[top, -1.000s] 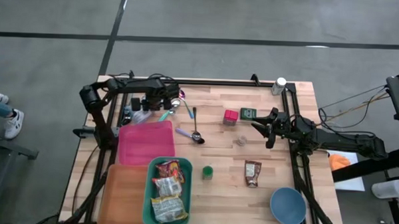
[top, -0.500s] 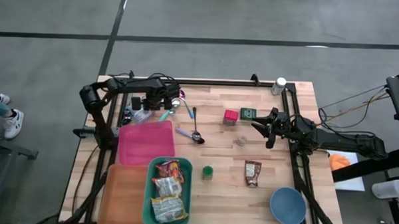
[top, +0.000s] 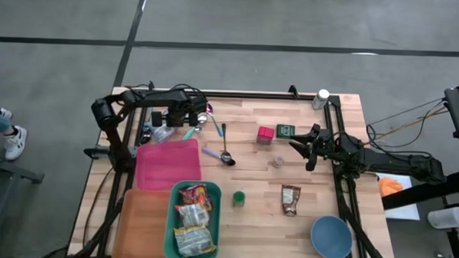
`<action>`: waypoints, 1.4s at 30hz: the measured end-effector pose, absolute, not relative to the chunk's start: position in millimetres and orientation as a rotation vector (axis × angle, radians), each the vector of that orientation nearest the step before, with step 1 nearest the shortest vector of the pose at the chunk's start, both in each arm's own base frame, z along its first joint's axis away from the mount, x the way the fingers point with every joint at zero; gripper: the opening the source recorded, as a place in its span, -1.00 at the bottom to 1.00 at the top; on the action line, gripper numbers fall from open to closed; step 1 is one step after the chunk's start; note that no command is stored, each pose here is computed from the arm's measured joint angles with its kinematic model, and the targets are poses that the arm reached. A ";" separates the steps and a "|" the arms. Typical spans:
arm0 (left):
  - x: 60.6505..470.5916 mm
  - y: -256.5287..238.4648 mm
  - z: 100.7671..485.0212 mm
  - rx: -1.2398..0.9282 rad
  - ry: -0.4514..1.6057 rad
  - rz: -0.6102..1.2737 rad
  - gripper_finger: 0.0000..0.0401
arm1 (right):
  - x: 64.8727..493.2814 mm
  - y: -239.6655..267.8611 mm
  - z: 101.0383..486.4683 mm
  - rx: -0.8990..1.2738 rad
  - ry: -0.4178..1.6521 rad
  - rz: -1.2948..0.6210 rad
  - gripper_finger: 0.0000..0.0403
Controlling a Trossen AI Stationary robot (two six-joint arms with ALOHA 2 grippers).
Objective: Pick & Place Food Item
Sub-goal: Put the light blue noodle pack into the green bin
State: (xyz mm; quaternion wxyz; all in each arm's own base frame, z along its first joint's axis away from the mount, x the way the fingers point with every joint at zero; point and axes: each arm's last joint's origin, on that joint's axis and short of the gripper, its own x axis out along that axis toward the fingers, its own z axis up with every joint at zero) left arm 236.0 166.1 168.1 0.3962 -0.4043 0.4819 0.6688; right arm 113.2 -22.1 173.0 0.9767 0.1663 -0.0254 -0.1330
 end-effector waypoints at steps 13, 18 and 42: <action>241.0 168.5 177.1 -1.006 1.225 1.656 -1.00 | 113.2 -22.0 173.0 0.335 -0.051 -0.268 -0.29; 244.9 168.2 181.9 -0.986 1.220 1.636 -1.00 | 113.2 -22.1 173.0 0.335 -0.051 -0.268 -0.29; 241.6 132.9 250.1 -0.785 0.966 1.474 -1.00 | 113.2 -22.0 173.1 0.335 -0.051 -0.268 -0.29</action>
